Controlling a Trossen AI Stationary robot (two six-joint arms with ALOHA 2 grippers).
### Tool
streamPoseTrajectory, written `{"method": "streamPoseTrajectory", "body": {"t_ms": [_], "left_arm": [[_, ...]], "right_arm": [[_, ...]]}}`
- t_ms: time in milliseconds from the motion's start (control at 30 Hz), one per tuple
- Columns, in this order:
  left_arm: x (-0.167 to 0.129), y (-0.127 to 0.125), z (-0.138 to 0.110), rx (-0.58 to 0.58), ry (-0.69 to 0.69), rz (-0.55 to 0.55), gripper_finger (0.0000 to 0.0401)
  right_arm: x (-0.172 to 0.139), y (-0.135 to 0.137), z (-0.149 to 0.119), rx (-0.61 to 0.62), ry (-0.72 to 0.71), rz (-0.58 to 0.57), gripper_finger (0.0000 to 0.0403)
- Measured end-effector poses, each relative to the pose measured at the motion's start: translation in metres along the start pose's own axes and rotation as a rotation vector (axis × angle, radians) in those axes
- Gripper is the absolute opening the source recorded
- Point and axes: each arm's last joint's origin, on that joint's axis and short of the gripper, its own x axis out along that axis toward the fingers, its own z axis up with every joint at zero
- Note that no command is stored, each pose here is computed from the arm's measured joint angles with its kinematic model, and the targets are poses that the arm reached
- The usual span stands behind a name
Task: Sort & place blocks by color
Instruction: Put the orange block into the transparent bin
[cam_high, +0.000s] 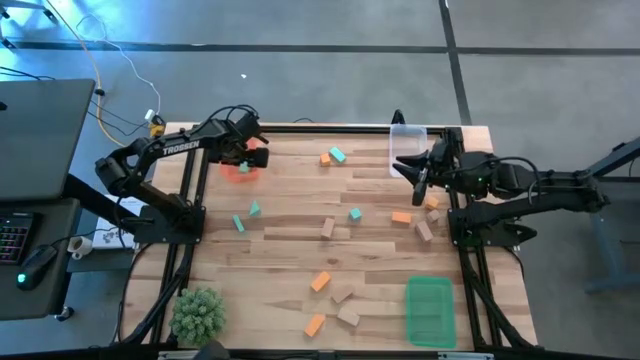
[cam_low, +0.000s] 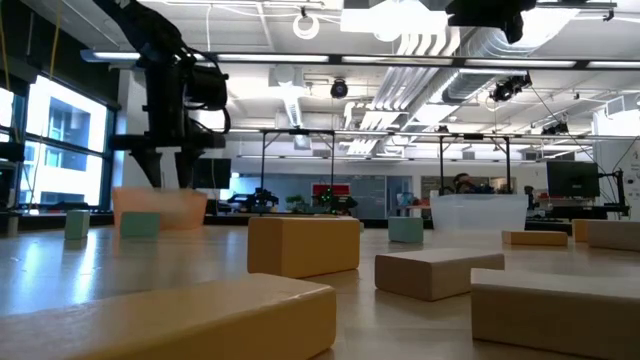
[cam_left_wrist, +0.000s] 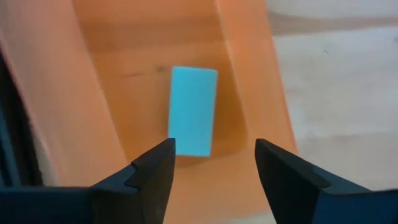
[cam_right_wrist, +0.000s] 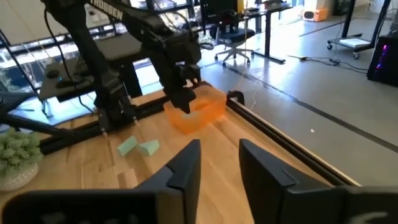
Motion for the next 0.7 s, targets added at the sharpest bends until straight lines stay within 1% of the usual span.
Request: {"method": "streamPoseTrajectory", "body": {"t_ms": [67, 167, 333, 467, 533, 700], "left_arm": [[-0.001, 0.000, 0.000, 0.012, 0.025, -0.031, 0.0214], [-0.005, -0.002, 0.003, 0.033, 0.035, -0.063, 0.0215], [-0.019, -0.008, 0.010, 0.081, 0.015, -0.088, 0.0215], [-0.034, -0.015, 0.016, 0.130, -0.016, -0.114, 0.0215], [-0.042, -0.019, 0.017, 0.164, -0.017, -0.148, 0.0215], [-0.058, -0.032, 0.015, 0.260, 0.010, -0.275, 0.0215]], "right_arm": [[0.000, -0.001, -0.004, -0.017, 0.038, -0.009, 0.0116], [-0.001, -0.003, -0.013, -0.048, 0.134, -0.019, 0.0127], [-0.003, -0.008, -0.032, -0.012, 0.328, -0.043, 0.0131], [-0.005, -0.010, -0.043, -0.028, 0.459, -0.057, 0.0131], [-0.004, -0.010, -0.048, -0.045, 0.517, -0.064, 0.0131], [0.004, -0.009, -0.063, -0.087, 0.688, -0.078, 0.0131]]}}
